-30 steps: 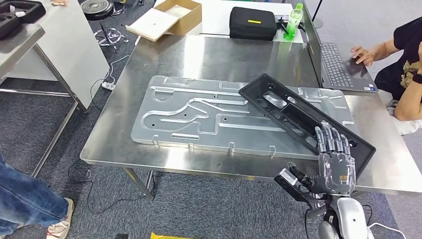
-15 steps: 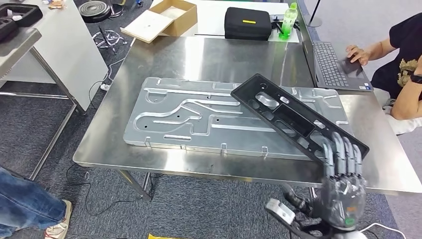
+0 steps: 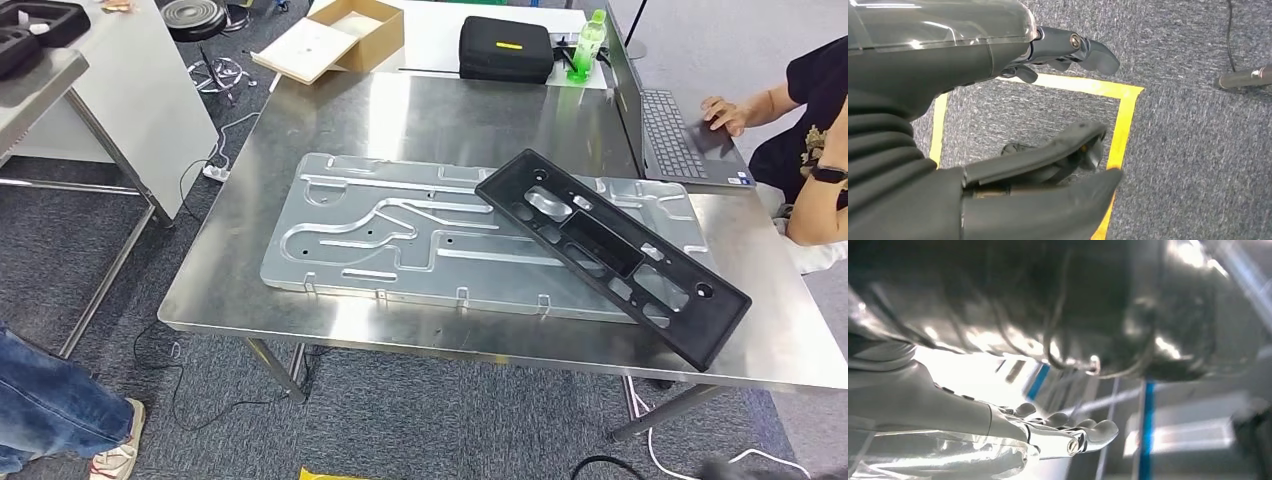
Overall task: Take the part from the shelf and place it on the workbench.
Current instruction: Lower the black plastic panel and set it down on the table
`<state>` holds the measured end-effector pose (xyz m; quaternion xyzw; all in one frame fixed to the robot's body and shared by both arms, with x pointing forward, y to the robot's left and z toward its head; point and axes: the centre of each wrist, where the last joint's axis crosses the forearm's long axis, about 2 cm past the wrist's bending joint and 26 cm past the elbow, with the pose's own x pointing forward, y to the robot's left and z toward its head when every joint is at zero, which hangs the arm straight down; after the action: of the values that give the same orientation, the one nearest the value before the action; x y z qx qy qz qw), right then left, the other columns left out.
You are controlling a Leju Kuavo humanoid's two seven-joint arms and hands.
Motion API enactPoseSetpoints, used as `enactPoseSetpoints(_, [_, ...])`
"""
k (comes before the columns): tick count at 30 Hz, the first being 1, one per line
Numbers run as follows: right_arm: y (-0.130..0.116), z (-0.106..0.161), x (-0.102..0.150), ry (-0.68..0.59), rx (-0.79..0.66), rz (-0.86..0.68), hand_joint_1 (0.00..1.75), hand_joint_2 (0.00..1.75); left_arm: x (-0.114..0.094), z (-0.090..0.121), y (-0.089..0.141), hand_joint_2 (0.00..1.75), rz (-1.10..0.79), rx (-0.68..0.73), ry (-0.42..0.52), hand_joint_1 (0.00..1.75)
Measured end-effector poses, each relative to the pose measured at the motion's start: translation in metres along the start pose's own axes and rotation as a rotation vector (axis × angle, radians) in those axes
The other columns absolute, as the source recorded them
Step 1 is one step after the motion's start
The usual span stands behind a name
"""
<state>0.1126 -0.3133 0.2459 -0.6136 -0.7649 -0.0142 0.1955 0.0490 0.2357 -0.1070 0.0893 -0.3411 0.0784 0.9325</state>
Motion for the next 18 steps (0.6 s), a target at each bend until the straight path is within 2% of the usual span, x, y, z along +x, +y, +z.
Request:
enactPoseSetpoints(4, [-0.014, -0.007, -0.004, 0.012, -0.051, 0.056, 0.00, 0.00, 0.000, 0.000, 0.000, 0.00, 0.006, 0.006, 0.002, 0.00])
enactPoseSetpoints(13, [-0.025, -0.009, -0.013, 0.052, -0.098, 0.097, 0.00, 0.00, 0.000, 0.000, 0.000, 0.00, 0.018, 0.015, 0.007, 0.00])
enactPoseSetpoints(18, [-0.028, -0.007, -0.016, 0.013, -0.093, 0.110, 0.00, 0.00, 0.002, -0.001, 0.000, 0.00, -0.007, 0.000, -0.008, 0.00])
